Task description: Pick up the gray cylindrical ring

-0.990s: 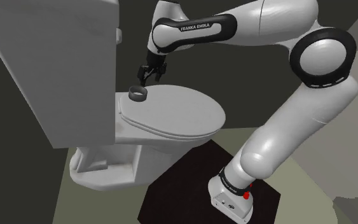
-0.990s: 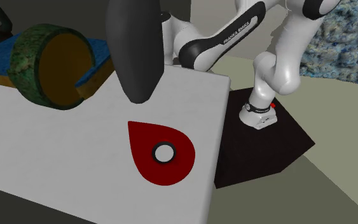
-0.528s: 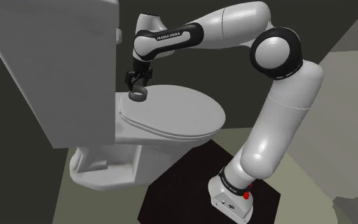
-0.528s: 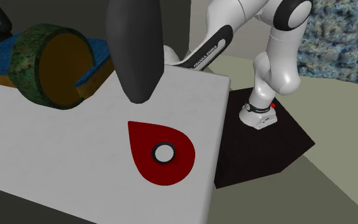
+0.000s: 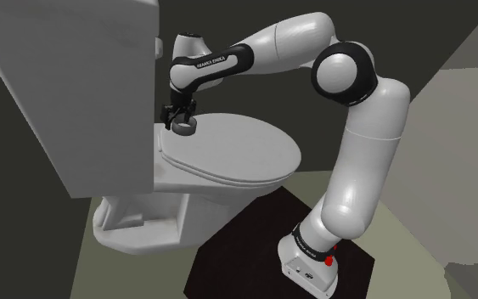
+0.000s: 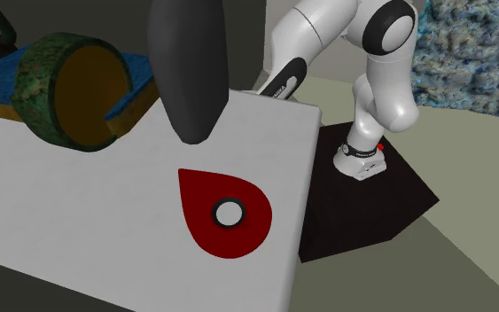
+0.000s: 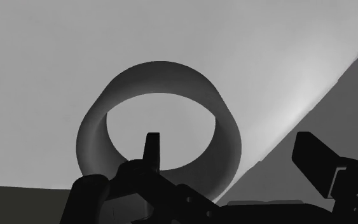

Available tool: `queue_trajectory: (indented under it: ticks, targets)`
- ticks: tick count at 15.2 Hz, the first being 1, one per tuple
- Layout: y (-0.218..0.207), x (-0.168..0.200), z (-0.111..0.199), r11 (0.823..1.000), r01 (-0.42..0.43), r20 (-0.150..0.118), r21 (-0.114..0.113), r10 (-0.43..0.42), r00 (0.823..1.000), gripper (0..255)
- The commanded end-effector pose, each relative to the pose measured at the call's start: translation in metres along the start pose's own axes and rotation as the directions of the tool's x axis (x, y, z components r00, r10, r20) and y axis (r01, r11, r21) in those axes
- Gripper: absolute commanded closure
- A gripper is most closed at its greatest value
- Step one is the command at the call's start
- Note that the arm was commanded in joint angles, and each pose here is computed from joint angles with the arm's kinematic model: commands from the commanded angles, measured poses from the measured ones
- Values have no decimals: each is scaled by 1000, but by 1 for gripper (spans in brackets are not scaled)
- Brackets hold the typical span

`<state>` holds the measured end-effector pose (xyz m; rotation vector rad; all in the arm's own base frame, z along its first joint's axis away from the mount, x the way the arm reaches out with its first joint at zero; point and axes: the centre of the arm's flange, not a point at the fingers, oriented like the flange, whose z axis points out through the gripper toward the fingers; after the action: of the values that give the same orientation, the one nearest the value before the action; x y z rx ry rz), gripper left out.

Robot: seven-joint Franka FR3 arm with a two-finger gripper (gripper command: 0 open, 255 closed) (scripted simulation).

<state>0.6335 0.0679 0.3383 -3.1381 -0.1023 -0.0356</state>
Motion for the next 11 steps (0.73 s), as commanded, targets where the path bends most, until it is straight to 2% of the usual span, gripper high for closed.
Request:
queue_trajectory:
  ticks: [1,3,4,11]
  targets:
    - [-1,1,10,1000,0,-1,0,0,1000,0]
    - [-1,1,13,1000,0,-1,0,0,1000,0]
    - [-1,2,12,1000,0,-1,0,0,1000,255]
    - [-2,2,12,1000,0,0,0,0,1000,255]
